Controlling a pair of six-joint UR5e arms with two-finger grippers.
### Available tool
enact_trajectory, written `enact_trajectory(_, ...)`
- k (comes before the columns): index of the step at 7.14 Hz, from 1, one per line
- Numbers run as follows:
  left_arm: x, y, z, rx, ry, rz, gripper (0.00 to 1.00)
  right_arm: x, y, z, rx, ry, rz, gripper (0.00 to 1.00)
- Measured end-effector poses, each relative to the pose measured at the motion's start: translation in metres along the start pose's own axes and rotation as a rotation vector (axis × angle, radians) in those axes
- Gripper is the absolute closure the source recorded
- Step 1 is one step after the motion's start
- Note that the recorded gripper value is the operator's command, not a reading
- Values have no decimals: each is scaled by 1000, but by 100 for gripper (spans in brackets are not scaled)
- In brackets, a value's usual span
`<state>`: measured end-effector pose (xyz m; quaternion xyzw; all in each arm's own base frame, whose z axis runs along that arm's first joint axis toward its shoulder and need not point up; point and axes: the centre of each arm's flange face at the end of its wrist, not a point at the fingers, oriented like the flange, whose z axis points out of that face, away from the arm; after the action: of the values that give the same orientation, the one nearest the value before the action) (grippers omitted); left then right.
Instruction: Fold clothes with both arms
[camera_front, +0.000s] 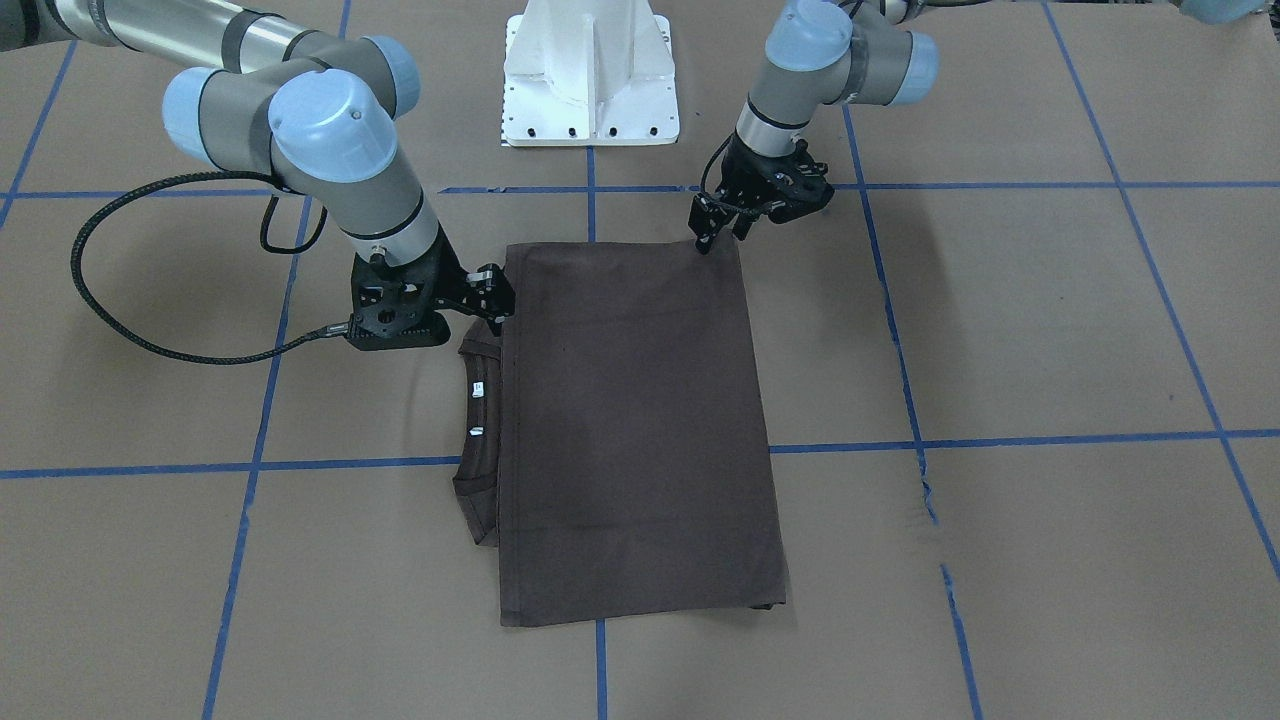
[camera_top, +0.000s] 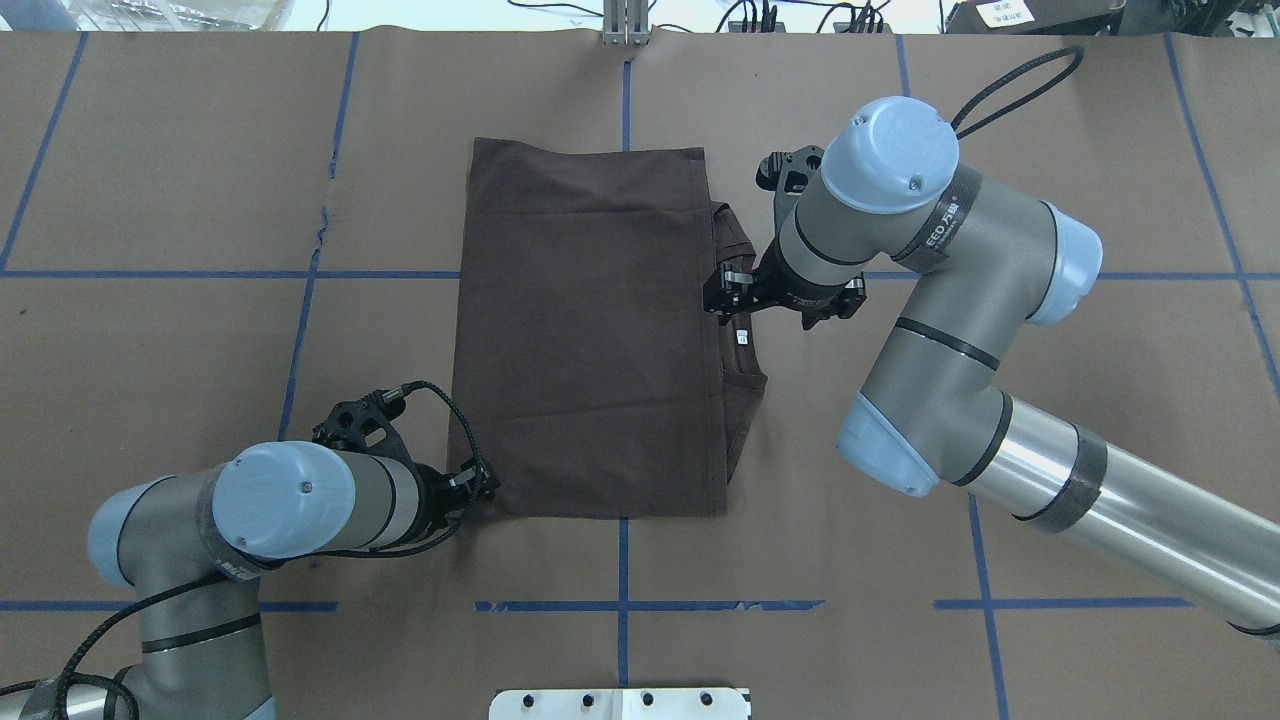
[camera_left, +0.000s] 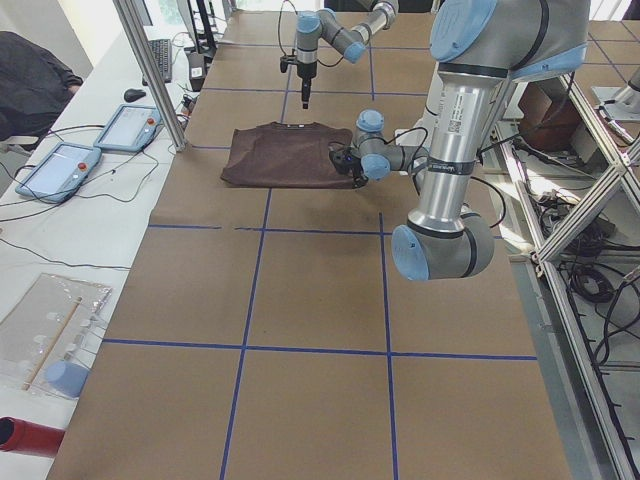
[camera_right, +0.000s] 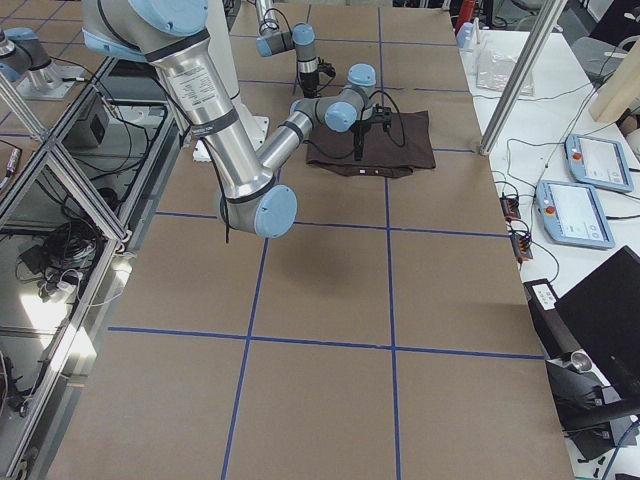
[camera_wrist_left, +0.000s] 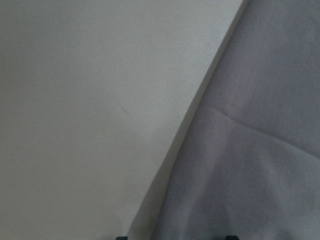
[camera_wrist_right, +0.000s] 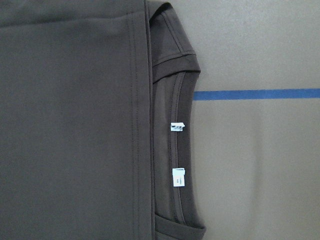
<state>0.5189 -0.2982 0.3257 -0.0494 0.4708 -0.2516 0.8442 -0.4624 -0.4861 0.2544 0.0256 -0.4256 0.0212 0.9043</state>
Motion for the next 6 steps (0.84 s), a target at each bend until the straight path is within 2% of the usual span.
enact_trajectory(1,0,0,0,0,-1,0,100,0,0,-1,1,0,1,0)
enact_trajectory(5,4,2,-9,-8,14,18,100,0,0,-1,1,0,13,0)
enact_trajectory(6,7,4,-15,-11,16,31,100,-1,5,3,-4,1,56,0)
